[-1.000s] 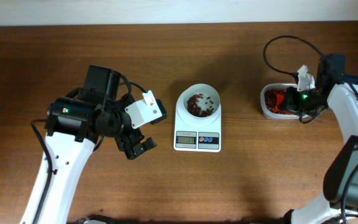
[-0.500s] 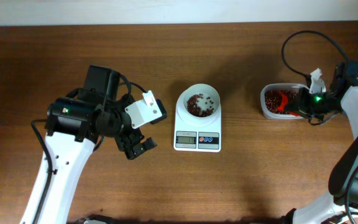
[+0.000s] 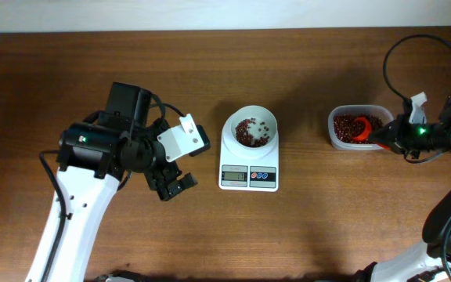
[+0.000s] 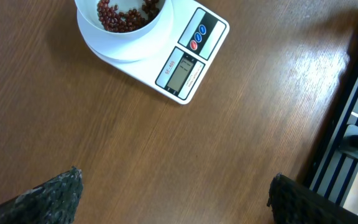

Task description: Scoop and weigh 50g on scale

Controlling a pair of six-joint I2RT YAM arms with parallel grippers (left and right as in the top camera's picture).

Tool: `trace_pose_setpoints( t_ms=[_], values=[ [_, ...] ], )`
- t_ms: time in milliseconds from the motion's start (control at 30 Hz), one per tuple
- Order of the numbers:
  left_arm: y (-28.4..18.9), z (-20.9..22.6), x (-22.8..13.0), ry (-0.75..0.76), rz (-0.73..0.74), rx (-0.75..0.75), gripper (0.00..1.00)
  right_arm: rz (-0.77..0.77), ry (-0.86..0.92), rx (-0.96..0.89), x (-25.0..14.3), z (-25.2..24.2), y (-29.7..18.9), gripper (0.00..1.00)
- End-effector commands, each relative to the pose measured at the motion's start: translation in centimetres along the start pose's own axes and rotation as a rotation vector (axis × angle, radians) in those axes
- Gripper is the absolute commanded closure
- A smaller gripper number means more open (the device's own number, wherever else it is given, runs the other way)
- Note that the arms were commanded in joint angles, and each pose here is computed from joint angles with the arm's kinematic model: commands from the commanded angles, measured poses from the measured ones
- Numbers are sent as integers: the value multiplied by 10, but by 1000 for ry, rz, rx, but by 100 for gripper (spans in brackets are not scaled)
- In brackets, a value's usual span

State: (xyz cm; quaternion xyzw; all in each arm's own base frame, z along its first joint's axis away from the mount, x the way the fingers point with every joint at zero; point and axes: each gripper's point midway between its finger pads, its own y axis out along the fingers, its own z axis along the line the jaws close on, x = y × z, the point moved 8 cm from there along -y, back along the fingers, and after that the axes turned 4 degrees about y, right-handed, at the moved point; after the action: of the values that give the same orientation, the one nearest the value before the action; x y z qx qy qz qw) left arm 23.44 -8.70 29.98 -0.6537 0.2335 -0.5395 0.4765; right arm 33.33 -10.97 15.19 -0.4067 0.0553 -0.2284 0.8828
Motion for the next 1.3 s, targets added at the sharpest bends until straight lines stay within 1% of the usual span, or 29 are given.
trace_pose_setpoints(
  t_ms=[0, 167, 300, 400, 533, 733, 867, 1067, 1167, 1267],
  values=[
    [-2, -2, -2, 14, -6, 2, 1, -7, -2, 87, 1, -1, -2, 96],
    [-2, -2, -2, 14, -6, 2, 1, -19, 29, 105, 0, -7, -9, 96],
    [-2, -2, -2, 14, -6, 2, 1, -39, 31, 170, 0, -8, -17, 96],
    [-2, -2, -2, 14, -6, 2, 1, -48, 51, 178, -1, -13, -22, 96],
    [-2, -2, -2, 14, -6, 2, 1, -51, 48, 222, -2, -11, -24, 96],
    [-2, -2, -2, 14, -6, 2, 1, -49, 53, 242, -3, -9, -25, 96],
    [-2, -2, -2, 14, -6, 2, 1, -55, 39, 312, -3, -2, -26, 96],
    [-2, -2, -2, 14, -6, 2, 1, -50, 49, 368, -5, 3, -28, 96],
    [-2, -2, -2, 14, -6, 2, 1, -54, 24, 438, -8, 10, -31, 96],
    [-2, -2, -2, 14, -6, 2, 1, -48, 34, 478, -9, 14, -32, 96]
  ],
)
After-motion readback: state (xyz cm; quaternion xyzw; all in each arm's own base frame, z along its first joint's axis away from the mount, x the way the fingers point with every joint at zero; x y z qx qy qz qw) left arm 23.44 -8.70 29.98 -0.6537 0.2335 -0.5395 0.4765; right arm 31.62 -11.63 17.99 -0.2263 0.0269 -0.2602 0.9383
